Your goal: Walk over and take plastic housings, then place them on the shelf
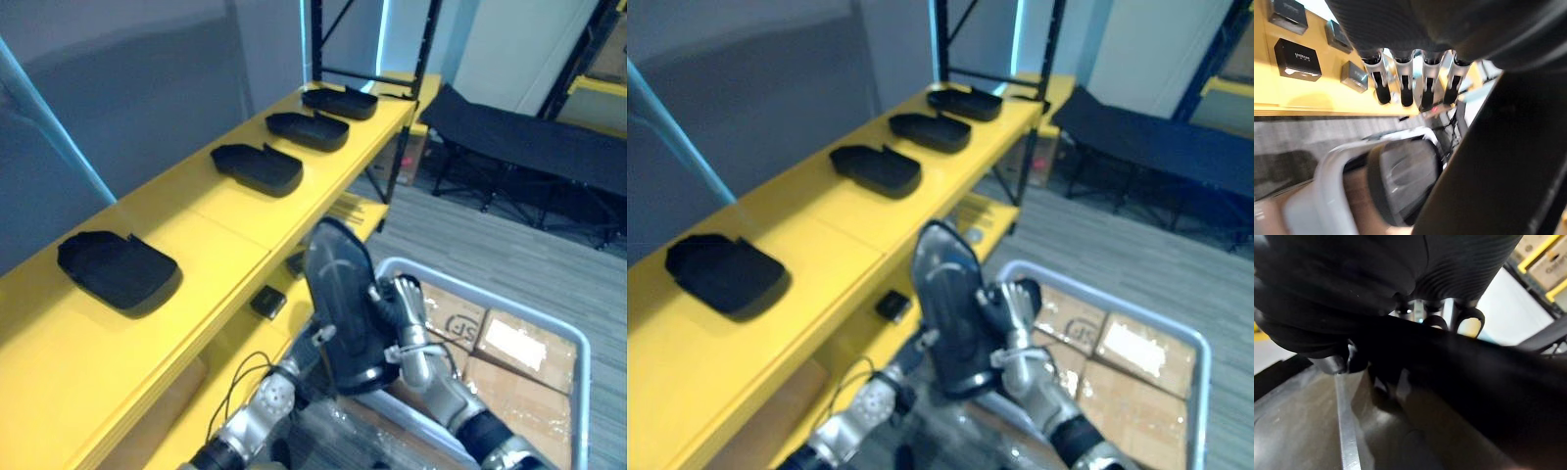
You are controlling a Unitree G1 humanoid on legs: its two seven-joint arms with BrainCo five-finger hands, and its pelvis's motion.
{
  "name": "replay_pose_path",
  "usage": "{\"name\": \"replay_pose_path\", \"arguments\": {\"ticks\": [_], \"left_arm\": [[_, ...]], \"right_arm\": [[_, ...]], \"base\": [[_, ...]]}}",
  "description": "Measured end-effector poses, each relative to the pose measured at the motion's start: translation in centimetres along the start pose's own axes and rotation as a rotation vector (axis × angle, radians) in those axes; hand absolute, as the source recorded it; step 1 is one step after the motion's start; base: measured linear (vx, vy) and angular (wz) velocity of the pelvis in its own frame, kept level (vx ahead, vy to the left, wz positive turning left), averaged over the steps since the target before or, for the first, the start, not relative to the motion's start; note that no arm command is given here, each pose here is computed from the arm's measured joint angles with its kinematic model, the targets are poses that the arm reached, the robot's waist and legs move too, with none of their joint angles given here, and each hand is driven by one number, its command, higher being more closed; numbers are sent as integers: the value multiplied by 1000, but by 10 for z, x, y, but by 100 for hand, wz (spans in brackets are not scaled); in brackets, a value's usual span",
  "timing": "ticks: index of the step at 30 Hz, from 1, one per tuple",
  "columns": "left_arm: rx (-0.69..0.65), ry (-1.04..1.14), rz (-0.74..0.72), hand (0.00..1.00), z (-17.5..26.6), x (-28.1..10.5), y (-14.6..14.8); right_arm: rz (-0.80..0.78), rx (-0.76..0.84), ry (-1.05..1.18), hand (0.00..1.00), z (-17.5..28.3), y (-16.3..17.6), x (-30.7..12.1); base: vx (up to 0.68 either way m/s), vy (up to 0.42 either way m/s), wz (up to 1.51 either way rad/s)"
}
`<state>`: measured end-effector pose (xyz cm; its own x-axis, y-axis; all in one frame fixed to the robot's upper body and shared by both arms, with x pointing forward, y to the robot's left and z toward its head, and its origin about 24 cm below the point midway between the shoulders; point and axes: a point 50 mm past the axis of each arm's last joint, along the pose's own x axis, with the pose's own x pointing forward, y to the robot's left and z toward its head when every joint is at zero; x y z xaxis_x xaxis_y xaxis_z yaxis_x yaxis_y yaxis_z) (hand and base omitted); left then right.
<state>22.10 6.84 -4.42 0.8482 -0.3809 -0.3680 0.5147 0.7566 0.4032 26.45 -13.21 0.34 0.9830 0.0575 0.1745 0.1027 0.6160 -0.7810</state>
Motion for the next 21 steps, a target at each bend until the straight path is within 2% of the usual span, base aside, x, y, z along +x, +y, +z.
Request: {"name": "replay_pose_path", "arguments": {"ticks": [5,14,21], "left_arm": [[56,12,-36,100,-4,1,-6],[77,19,-51,100,-6,2,-9],[-26,9,6,100,-6,1,-11]], "right_arm": [[14,-12,17,100,-5,3,-1],[15,-3,20,100,-2,5,1],[8,13,17,100,0,3,5]], "base": [[0,0,0],[0,0,0],[0,0,0]]}}
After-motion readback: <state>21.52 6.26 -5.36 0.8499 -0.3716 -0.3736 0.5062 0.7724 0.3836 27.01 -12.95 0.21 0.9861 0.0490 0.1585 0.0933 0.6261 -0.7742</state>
